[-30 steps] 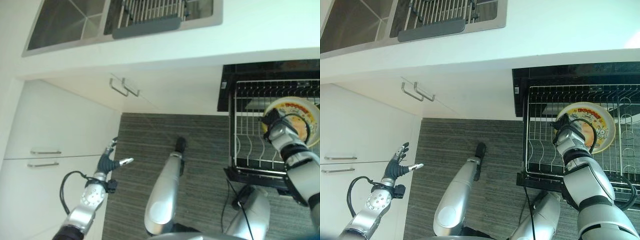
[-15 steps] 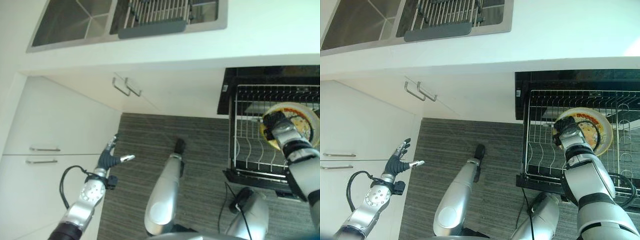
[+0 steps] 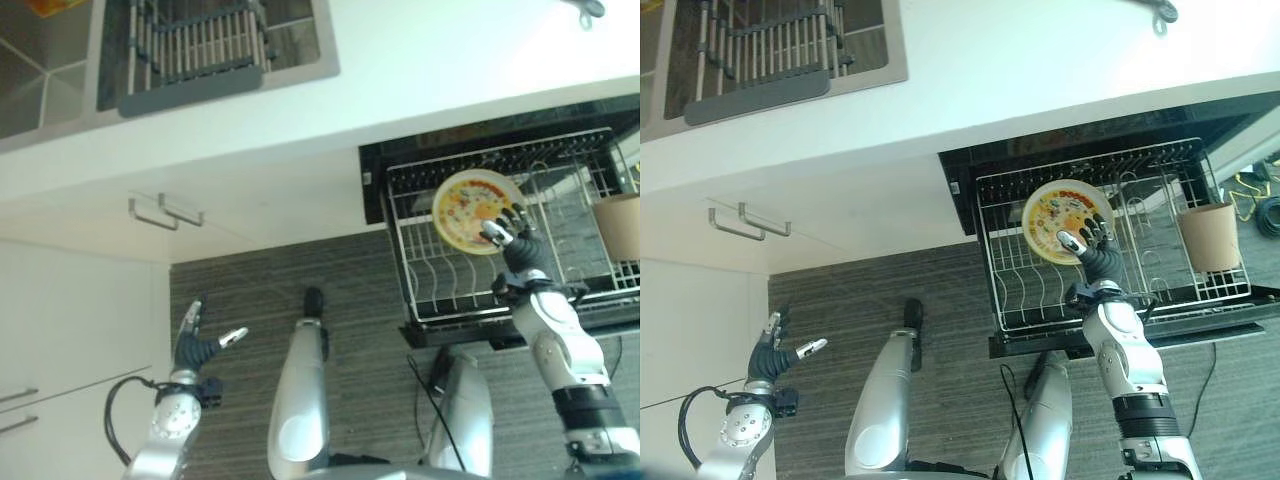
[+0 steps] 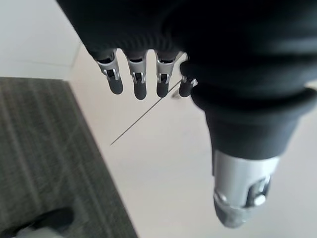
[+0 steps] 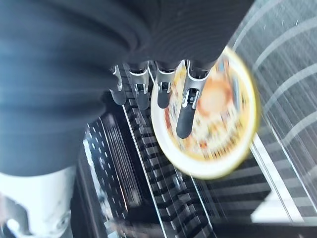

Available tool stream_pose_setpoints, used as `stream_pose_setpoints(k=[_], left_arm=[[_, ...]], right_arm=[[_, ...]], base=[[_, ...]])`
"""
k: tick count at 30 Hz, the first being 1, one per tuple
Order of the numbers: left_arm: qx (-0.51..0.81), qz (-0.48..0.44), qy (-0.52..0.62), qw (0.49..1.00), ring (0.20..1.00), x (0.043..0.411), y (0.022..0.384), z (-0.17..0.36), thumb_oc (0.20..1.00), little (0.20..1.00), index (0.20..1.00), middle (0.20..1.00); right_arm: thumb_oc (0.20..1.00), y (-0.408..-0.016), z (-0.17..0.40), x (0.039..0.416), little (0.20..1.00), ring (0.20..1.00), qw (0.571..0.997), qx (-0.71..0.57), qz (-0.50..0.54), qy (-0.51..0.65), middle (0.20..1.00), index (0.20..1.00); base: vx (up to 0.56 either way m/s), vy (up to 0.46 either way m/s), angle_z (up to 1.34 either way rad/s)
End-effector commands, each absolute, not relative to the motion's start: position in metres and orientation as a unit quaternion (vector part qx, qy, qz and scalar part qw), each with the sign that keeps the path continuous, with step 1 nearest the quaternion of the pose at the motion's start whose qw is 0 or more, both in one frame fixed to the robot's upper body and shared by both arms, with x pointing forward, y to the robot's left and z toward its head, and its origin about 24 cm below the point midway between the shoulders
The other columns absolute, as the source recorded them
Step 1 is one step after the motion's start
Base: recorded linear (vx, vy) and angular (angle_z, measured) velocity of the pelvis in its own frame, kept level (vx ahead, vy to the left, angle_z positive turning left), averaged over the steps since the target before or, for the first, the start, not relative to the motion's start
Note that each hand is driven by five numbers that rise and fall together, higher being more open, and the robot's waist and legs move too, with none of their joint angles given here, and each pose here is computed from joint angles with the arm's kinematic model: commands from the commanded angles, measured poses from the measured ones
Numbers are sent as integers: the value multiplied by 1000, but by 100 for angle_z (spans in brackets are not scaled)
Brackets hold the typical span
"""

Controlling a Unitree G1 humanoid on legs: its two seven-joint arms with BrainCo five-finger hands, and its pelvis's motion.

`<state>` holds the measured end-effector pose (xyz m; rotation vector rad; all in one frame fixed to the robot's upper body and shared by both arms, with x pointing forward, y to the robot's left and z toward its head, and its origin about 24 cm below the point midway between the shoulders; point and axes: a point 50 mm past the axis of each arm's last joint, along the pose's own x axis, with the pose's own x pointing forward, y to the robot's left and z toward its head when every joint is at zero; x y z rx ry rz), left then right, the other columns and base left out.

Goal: Place the dishes in the dishwasher.

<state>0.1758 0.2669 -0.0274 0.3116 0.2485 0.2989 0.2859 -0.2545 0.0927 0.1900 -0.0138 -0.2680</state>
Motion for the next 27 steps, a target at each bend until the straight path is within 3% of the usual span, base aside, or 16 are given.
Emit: stream_pose_setpoints(k=[1, 6, 9, 11, 12, 13, 15, 16, 17, 18, 23, 27], left_arm=[[187, 162, 77, 966, 1000, 177, 286, -6, 1000, 1000, 1000, 1000], [202, 166, 77, 962, 1000, 179, 296, 2, 1000, 1000, 1000, 1000], [201, 171, 75, 962, 1000, 180, 292, -2, 1000, 1000, 1000, 1000], [186, 180, 75, 963, 1000, 180, 290, -6, 1000, 1000, 1000, 1000], [176, 183, 74, 964, 1000, 181, 289, -8, 1000, 1000, 1000, 1000], [169, 184, 75, 965, 1000, 181, 287, -10, 1000, 1000, 1000, 1000], [163, 186, 78, 966, 1000, 180, 286, -14, 1000, 1000, 1000, 1000], [163, 186, 78, 966, 1000, 180, 286, -14, 1000, 1000, 1000, 1000], [160, 186, 82, 966, 1000, 180, 284, -19, 1000, 1000, 1000, 1000], [160, 185, 84, 966, 1000, 179, 285, -20, 1000, 1000, 1000, 1000], [159, 178, 79, 968, 1000, 177, 280, -23, 1000, 1000, 1000, 1000], [155, 179, 81, 968, 1000, 179, 282, -22, 1000, 1000, 1000, 1000]], right_arm=[[1000, -277, 130, 291, 1000, 1000, 975, 128, -160, -87, 1000, 1000], [1000, -295, 153, 267, 1000, 1000, 959, 88, -201, -182, 1000, 1000], [1000, -308, 195, 238, 1000, 1000, 899, 42, -290, -325, 1000, 1000], [639, -310, 212, 222, 639, 639, 853, 16, -345, -392, 639, 639], [583, -311, 220, 212, 583, 583, 822, 5, -377, -427, 583, 583], [200, -311, 229, 195, 200, 200, 759, -20, -436, -484, 200, 200], [200, -313, 232, 176, 200, 200, 687, -18, -499, -528, 200, 200], [200, -313, 232, 176, 200, 200, 687, -18, -499, -528, 200, 200], [200, -322, 222, 167, 200, 200, 647, 17, -552, -526, 200, 200], [200, -328, 214, 166, 200, 200, 638, 43, -572, -515, 200, 200], [200, -345, 179, 164, 200, 200, 624, 84, -630, -454, 200, 200], [200, -353, 158, 174, 200, 200, 659, 69, -635, -398, 200, 200]], base=[[3, -68, -16], [-9, -94, -9], [-3, 36, -12], [-18, 156, -20], [-18, 191, -22], [-34, 157, -14], [-48, 81, -5], [-40, 35, -5], [-34, 2, -5], [-48, -6, -8], [-24, -21, -3], [0, 0, 0]])
